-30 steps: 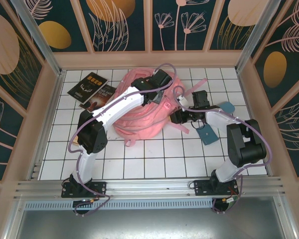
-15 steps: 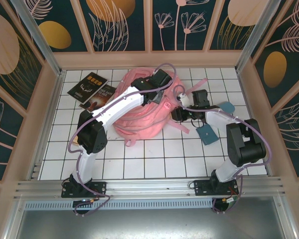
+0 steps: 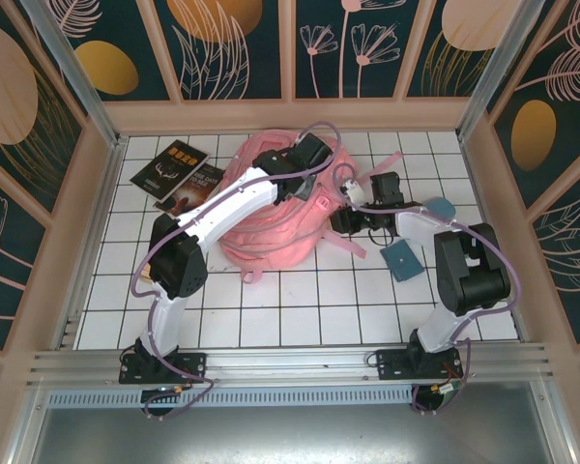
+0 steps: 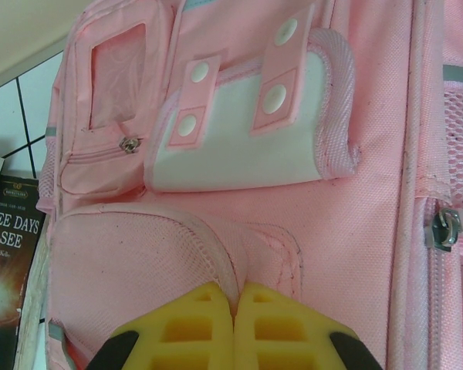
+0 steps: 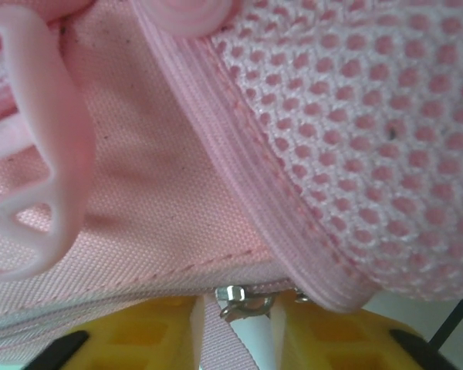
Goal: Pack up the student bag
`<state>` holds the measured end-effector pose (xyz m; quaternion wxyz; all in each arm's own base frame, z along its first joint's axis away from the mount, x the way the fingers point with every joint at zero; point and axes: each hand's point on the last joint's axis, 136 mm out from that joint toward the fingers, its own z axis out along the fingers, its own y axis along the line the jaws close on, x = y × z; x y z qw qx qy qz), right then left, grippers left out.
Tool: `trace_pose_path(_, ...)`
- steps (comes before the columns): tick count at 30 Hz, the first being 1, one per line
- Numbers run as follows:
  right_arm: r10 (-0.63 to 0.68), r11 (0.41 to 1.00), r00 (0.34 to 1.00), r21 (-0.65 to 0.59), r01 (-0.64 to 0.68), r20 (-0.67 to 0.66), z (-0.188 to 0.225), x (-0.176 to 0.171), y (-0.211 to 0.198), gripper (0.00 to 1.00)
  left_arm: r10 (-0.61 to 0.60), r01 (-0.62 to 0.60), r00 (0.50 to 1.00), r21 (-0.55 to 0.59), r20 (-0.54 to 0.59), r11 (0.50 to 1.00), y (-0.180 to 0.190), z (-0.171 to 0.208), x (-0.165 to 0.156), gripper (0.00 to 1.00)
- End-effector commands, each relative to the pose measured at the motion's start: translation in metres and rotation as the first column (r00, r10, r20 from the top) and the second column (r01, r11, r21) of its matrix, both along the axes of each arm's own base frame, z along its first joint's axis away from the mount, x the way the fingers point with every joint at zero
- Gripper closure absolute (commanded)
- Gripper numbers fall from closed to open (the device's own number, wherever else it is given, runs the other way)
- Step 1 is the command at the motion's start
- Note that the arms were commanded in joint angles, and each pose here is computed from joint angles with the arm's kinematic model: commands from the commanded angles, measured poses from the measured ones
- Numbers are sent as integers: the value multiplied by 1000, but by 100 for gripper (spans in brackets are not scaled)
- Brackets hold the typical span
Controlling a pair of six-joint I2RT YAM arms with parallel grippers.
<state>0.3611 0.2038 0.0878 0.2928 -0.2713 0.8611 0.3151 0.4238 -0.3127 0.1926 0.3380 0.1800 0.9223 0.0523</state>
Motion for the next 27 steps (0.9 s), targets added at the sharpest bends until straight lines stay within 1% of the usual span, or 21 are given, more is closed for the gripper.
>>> trace_pose_path(1,5,1000,997,19,-7,74,15,12,2,79,38,-32,989,-42,144,999,14,58,11,100)
trace_pose_path(3,-11,1000,996,16,9,84,18,11,0,86,45,-39,989,-45,143,998,14,57,12,100)
trace_pose_path(5,-30,1000,996,10,29,89,20,6,-3,89,60,-52,987,-57,146,997,15,58,13,100)
trace_pose_path(7,-45,999,995,5,44,90,22,0,-4,91,77,-66,986,-82,149,995,13,58,14,100)
trace_pose_path(10,-66,998,994,-12,67,83,22,-15,-2,92,124,-101,981,-159,146,982,9,61,18,100)
trace_pose_path(14,-57,998,995,-18,58,82,19,-47,18,93,218,-176,967,-271,134,947,5,63,29,100)
trace_pose_path(17,-37,999,996,-18,38,80,17,-70,38,93,252,-200,960,-335,120,921,-2,61,36,100)
trace_pose_path(19,-17,1000,996,-13,18,91,18,-84,53,93,244,-188,965,-382,101,905,-11,61,38,100)
trace_pose_path(22,10,1000,994,7,-11,110,21,-97,74,94,190,-142,980,-445,65,884,-31,58,38,100)
trace_pose_path(23,8,1000,993,15,-10,117,22,-99,77,95,169,-128,984,-460,51,879,-37,56,38,100)
trace_pose_path(25,-42,999,990,39,37,135,27,-94,74,96,119,-93,993,-478,25,873,-46,53,36,100)
trace_pose_path(26,-83,996,986,49,77,145,28,-90,67,98,105,-88,994,-476,8,875,-46,50,35,98)
trace_pose_path(27,-128,991,980,61,120,152,31,-84,59,98,86,-77,996,-472,-4,878,-46,49,33,85)
